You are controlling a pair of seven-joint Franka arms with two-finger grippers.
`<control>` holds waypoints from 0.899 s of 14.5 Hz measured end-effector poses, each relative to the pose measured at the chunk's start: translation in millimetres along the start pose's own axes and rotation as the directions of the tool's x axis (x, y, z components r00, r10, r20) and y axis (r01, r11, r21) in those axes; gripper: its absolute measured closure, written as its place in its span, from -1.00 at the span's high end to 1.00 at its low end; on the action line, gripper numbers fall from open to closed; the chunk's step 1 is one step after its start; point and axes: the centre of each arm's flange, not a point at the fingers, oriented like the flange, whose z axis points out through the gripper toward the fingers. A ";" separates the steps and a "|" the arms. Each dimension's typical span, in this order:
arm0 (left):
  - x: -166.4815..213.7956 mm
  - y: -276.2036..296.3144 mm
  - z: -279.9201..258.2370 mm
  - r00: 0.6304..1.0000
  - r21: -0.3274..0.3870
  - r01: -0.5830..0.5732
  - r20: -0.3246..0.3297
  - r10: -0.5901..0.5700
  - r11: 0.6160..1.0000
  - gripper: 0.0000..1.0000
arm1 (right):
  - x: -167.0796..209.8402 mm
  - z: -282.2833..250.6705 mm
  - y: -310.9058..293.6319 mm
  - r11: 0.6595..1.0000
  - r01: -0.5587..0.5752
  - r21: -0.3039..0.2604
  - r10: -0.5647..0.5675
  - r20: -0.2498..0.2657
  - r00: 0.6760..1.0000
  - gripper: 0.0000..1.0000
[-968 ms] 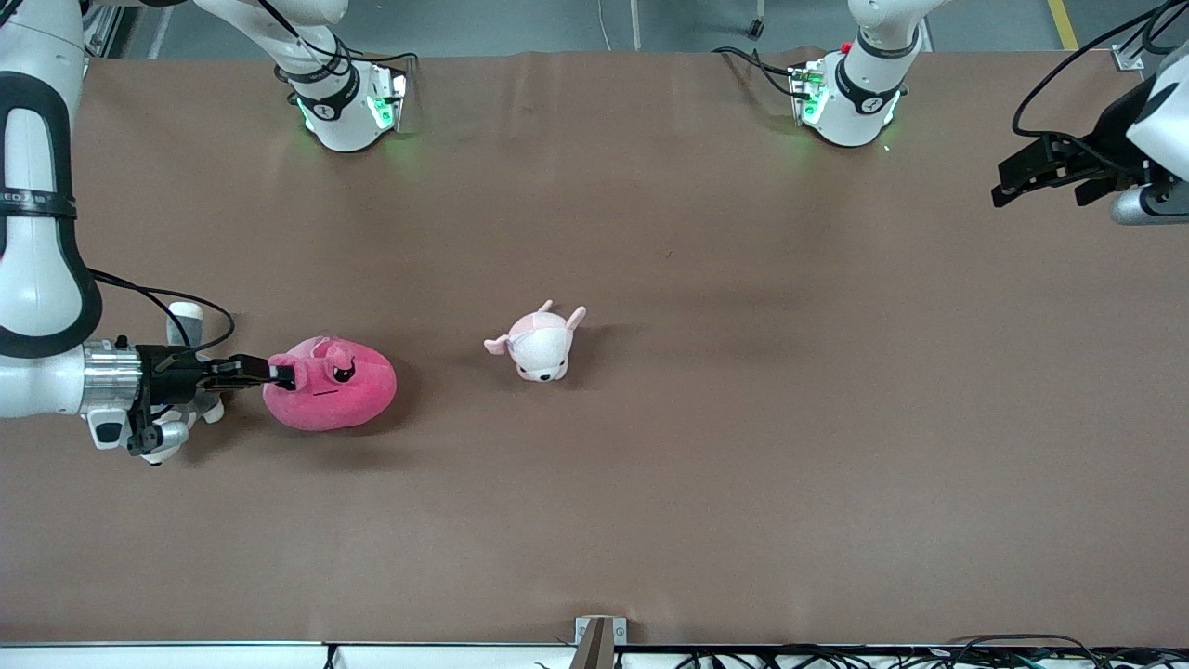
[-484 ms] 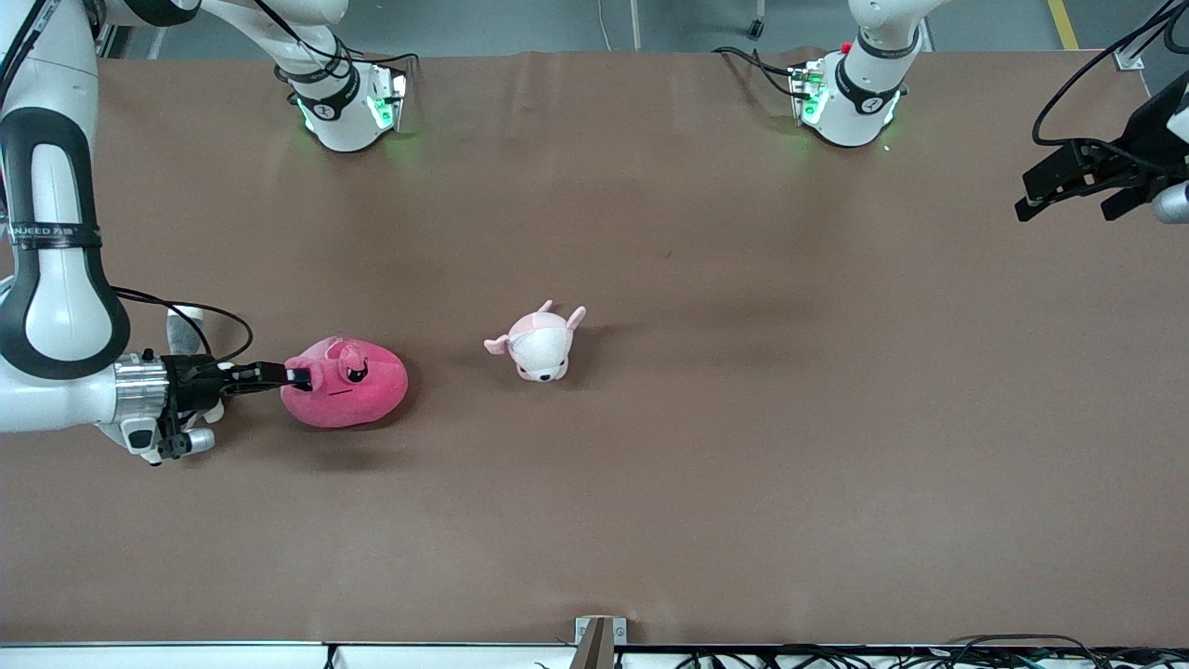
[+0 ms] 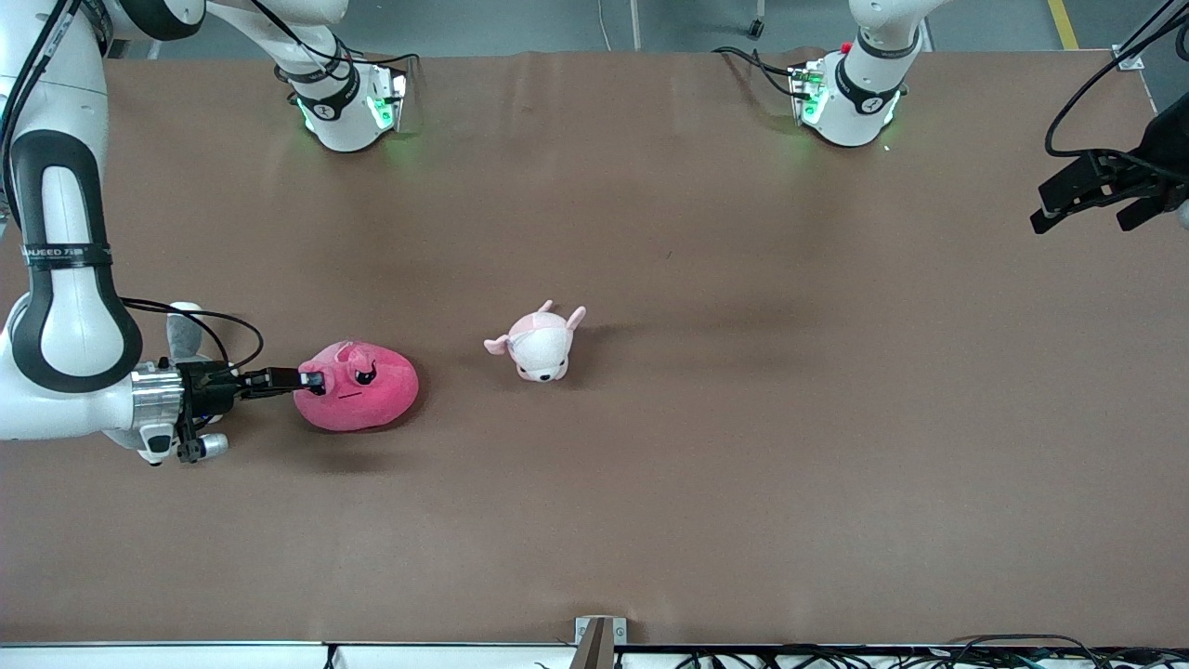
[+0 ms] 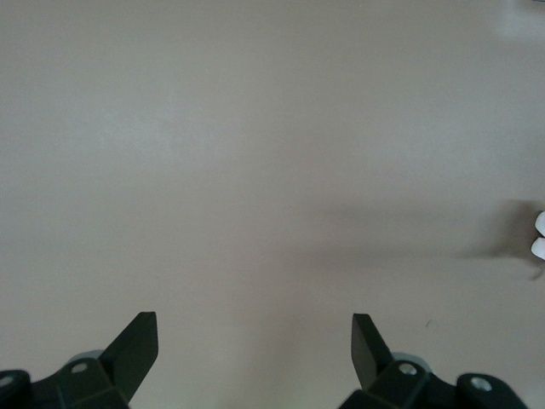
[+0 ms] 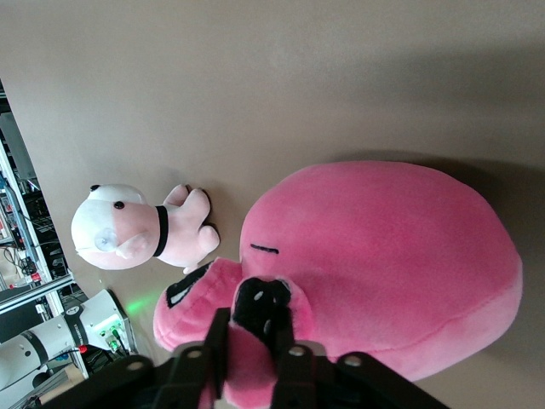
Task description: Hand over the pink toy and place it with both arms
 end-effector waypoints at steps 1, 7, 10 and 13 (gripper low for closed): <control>1.0 -1.9 1.4 1.000 -0.001 0.003 0.003 -0.003 1.000 1.00 | 2.4 -7.7 -4.8 1.000 0.006 -0.008 -0.006 -0.014 1.000 -0.08; 2.2 -2.3 3.8 1.000 -0.003 0.002 0.007 -0.002 1.000 1.00 | -23.8 -121.5 -89.6 0.950 -0.138 -0.282 0.104 -0.134 0.986 1.00; 2.3 -2.5 4.1 1.000 -0.003 0.003 0.008 -0.003 1.000 1.00 | -63.2 -173.6 -125.8 0.872 -0.222 -0.437 0.137 -0.217 0.966 1.00; 2.8 -6.7 4.5 1.000 -0.003 0.010 0.008 -0.010 1.000 1.00 | -86.3 -216.1 -149.0 0.797 -0.248 -0.550 0.093 -0.295 0.951 1.00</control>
